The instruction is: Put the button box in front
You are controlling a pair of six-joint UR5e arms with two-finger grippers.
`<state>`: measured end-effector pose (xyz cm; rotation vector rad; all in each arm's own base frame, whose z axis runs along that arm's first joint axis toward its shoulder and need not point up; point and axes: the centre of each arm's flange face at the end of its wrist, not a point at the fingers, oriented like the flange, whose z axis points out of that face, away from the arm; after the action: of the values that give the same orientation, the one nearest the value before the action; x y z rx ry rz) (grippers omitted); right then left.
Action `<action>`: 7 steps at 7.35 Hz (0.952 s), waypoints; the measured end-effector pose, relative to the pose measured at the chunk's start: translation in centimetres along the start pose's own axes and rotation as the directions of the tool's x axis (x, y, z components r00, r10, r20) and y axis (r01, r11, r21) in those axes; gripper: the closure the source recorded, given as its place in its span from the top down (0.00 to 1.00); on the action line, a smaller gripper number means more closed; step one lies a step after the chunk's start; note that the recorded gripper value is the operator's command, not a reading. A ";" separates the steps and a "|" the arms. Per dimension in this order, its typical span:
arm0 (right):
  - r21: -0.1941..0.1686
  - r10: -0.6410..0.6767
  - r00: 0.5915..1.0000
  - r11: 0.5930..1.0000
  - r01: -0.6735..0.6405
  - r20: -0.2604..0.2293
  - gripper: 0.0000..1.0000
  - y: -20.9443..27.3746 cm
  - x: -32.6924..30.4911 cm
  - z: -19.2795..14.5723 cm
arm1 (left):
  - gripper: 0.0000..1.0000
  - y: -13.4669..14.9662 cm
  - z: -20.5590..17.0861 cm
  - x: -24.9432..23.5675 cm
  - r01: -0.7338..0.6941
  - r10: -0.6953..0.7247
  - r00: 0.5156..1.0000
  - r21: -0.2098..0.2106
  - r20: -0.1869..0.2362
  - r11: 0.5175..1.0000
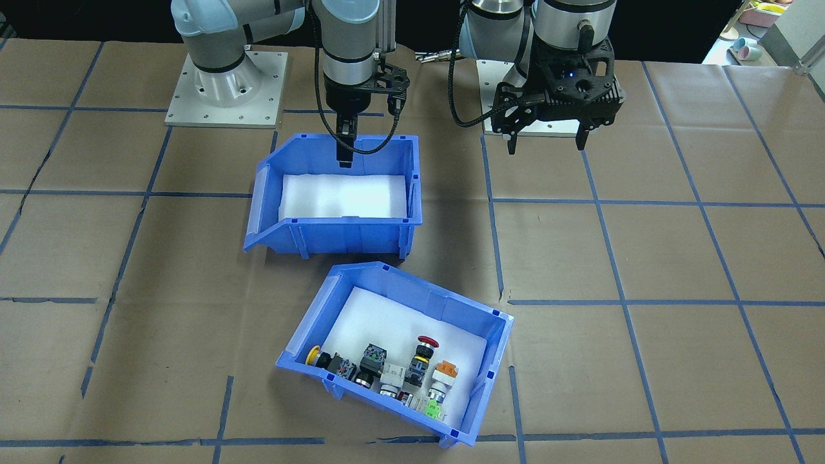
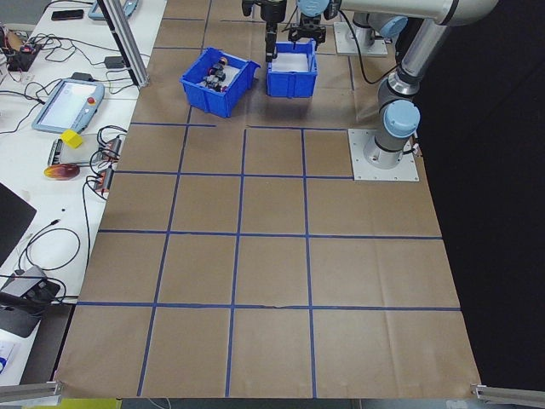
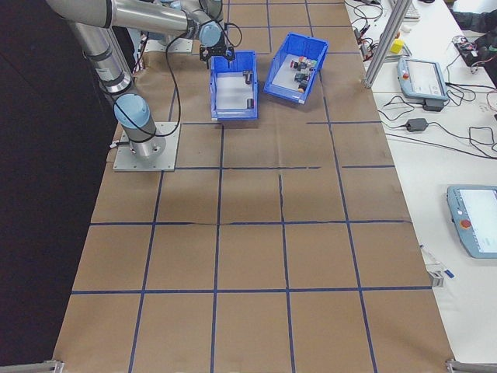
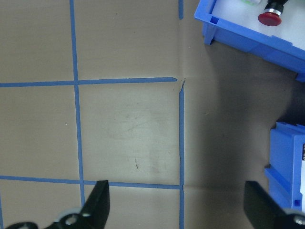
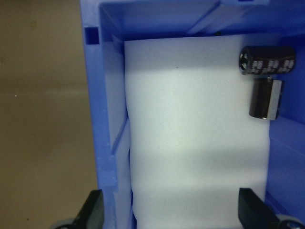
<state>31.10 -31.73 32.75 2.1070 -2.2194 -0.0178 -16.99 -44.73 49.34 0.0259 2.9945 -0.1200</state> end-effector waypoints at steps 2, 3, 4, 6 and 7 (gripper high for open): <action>0.020 0.158 0.987 0.987 -0.157 -0.040 1.00 5.5 3.8 -3.0 | 0.99 -0.2 -0.1 0.0 0.005 -0.005 1.000 0.003 -0.003 1.000; 0.037 0.249 0.966 0.968 -0.247 -0.062 1.00 8.7 5.5 -4.3 | 0.99 -0.2 -0.2 0.1 0.012 -0.012 1.000 0.003 -0.007 1.000; 0.051 0.344 0.936 0.939 -0.341 -0.079 1.00 12.0 7.3 -5.2 | 0.99 -0.2 0.0 0.2 0.015 -0.015 1.000 -0.004 -0.021 1.000; 0.078 0.559 0.823 0.829 -0.554 -0.099 1.00 17.4 10.5 -7.4 | 1.00 0.4 0.1 0.7 -0.001 -0.001 0.998 -0.038 -0.057 0.999; 0.086 0.663 0.743 0.748 -0.658 -0.089 1.00 18.7 11.6 -8.5 | 1.00 1.2 0.1 0.8 -0.008 0.003 0.998 -0.084 -0.067 0.996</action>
<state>12.47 -41.87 42.96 1.1677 -2.7698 0.1988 -17.75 -43.57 49.04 0.0296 3.0633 0.0077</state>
